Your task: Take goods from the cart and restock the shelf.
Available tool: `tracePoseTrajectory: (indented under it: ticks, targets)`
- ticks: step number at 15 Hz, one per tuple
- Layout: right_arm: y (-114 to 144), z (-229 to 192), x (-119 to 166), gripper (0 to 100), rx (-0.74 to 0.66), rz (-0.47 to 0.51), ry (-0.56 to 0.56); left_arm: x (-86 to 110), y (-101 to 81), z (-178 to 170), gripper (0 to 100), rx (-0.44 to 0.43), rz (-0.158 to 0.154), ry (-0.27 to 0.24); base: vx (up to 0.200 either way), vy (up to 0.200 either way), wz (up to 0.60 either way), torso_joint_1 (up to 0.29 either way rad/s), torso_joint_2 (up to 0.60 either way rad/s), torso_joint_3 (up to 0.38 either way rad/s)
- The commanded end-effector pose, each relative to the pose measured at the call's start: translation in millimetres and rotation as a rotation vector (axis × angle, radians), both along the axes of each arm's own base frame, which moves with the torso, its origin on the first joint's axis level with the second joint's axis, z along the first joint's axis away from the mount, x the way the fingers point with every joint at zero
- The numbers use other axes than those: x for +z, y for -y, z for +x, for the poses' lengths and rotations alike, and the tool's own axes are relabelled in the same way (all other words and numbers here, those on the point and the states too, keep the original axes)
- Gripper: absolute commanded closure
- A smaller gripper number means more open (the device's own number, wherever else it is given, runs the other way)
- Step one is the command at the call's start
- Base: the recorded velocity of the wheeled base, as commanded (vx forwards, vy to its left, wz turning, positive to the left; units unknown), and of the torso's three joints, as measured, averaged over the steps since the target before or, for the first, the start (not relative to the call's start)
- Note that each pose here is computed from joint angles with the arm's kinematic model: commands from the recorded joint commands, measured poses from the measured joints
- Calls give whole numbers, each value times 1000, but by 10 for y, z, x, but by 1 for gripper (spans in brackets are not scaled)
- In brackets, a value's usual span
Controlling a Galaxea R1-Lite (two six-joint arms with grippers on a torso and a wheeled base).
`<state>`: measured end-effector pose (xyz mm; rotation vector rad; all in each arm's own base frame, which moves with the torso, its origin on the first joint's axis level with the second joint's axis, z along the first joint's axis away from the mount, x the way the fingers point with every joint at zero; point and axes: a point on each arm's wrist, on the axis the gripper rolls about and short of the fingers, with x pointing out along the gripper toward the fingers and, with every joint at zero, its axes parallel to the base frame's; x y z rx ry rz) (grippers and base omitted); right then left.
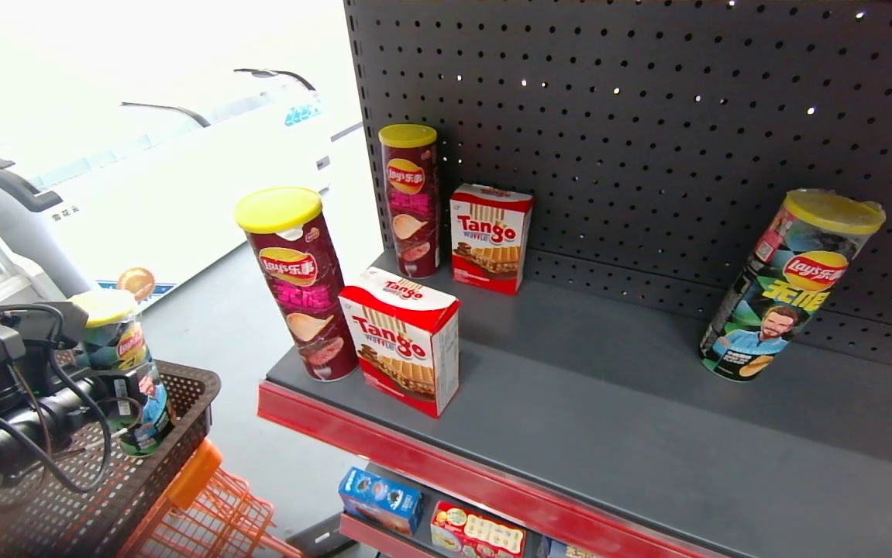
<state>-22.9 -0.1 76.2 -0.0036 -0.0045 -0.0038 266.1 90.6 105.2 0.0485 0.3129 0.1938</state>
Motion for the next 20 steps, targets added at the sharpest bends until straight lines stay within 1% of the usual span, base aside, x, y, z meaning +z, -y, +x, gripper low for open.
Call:
tracePoseTrajectory:
  ticks: [1,2,3,5,6,7,8,9,12,13,14,15,16,17,18,19,20]
  targets:
    - [0,0,0,0,1,-1,0,164,42,-37,100,-10,27,57,0,0,0,0,0,0]
    - [0,0,0,0,1,-1,0,267,54,-61,100,-13,43,89,0,0,0,0,0,0]
    - [0,0,0,0,1,1,0,454,72,-111,100,-19,78,149,0,0,0,0,0,0]
    - [0,0,0,0,1,-1,0,656,136,-200,100,-34,99,210,0,0,0,0,0,0]
    - [0,0,0,0,1,-1,0,783,230,-284,100,-68,102,234,0,0,0,0,0,0]
    - [0,0,0,0,1,1,0,851,274,-314,100,-84,106,258,0,0,0,0,0,0]
    - [0,0,0,0,1,1,0,944,364,-322,100,-118,110,288,0,0,0,0,0,0]
    - [0,0,0,0,1,-1,0,993,395,-342,100,-128,113,308,0,0,0,0,0,0]
    - [0,0,0,0,1,1,0,1140,569,-448,100,-193,119,373,0,0,0,0,0,0]
    - [0,0,0,0,2,-1,0,1135,601,-464,100,-216,117,374,0,0,0,0,0,0]
    - [0,0,0,0,1,-1,0,1070,767,-602,100,-337,88,370,0,0,0,0,0,0]
    - [0,0,0,0,1,-1,0,1067,871,-757,100,-391,74,376,0,0,0,0,0,0]
    - [0,0,0,0,1,1,0,1045,937,-866,100,-427,49,352,0,0,0,0,0,0]
    - [0,0,0,0,1,1,0,1052,982,-991,100,-457,16,327,0,0,0,0,0,0]
    - [0,0,0,0,1,1,0,1097,1023,-1121,100,-510,-17,316,0,0,0,0,0,0]
    - [0,0,0,0,1,-1,0,1101,1045,-1210,100,-573,-38,293,0,0,0,0,0,0]
    - [0,0,0,0,1,1,0,1097,1043,-1287,100,-614,-52,275,0,0,0,0,0,0]
